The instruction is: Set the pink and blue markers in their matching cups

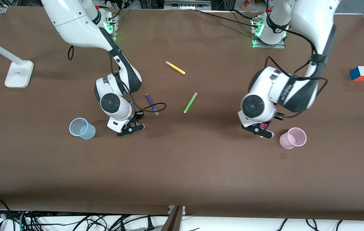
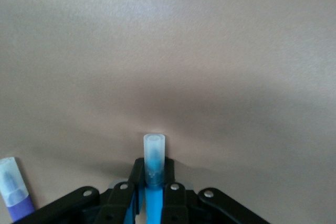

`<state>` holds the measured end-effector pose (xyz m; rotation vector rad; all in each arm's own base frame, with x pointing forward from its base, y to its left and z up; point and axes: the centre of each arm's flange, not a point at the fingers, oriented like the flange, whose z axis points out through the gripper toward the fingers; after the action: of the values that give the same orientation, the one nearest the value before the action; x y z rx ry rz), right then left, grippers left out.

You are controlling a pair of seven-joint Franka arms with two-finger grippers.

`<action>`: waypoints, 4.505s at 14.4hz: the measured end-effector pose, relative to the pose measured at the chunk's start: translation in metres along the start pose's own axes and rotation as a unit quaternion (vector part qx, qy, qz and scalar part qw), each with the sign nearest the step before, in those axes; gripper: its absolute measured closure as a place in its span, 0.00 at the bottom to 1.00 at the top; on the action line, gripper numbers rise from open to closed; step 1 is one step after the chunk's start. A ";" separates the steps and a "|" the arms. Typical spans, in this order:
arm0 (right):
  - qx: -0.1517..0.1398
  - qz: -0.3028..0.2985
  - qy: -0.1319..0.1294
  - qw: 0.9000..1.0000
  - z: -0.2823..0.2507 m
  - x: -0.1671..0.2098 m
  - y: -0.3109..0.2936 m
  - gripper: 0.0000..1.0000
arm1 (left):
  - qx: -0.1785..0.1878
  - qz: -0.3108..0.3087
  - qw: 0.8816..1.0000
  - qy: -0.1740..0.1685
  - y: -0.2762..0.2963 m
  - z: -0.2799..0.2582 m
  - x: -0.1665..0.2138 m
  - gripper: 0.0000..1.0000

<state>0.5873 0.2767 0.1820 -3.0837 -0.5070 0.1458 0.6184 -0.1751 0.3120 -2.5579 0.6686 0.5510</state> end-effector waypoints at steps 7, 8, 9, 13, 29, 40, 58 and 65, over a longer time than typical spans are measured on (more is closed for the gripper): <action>-0.008 -0.078 0.069 0.994 -0.116 0.009 0.013 0.82 | 0.060 0.133 0.989 -0.035 -0.146 0.039 -0.031 0.83; -0.012 -0.102 0.067 0.992 -0.129 0.007 0.019 0.82 | 0.073 0.143 0.986 -0.040 -0.145 0.039 -0.029 0.83; -0.016 -0.125 0.062 0.990 -0.140 0.003 0.028 0.82 | 0.081 0.151 0.984 -0.044 -0.141 0.041 -0.026 0.83; -0.026 -0.229 0.046 0.972 -0.178 -0.009 0.066 0.82 | 0.075 0.174 0.980 -0.064 -0.123 0.069 -0.009 0.82; 0.192 -0.504 0.201 0.818 -0.179 -0.058 0.248 0.82 | -0.016 0.074 0.997 -0.010 -0.133 0.033 -0.027 0.00; 0.236 -0.531 0.282 0.764 -0.127 -0.066 0.288 0.82 | -0.214 -0.168 0.953 0.130 -0.230 -0.082 -0.158 0.00; 0.239 -0.536 0.301 0.752 -0.104 -0.057 0.319 0.53 | -0.197 -0.211 0.935 0.208 -0.189 -0.113 -0.263 0.00; 0.252 -0.404 0.237 0.847 -0.171 -0.034 0.325 0.00 | -0.197 -0.208 0.936 0.204 -0.187 -0.112 -0.259 0.00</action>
<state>0.6753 -0.0416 0.3465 -2.0543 -1.3790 -0.4110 0.5395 0.0090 0.5841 -3.1093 0.1236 0.0002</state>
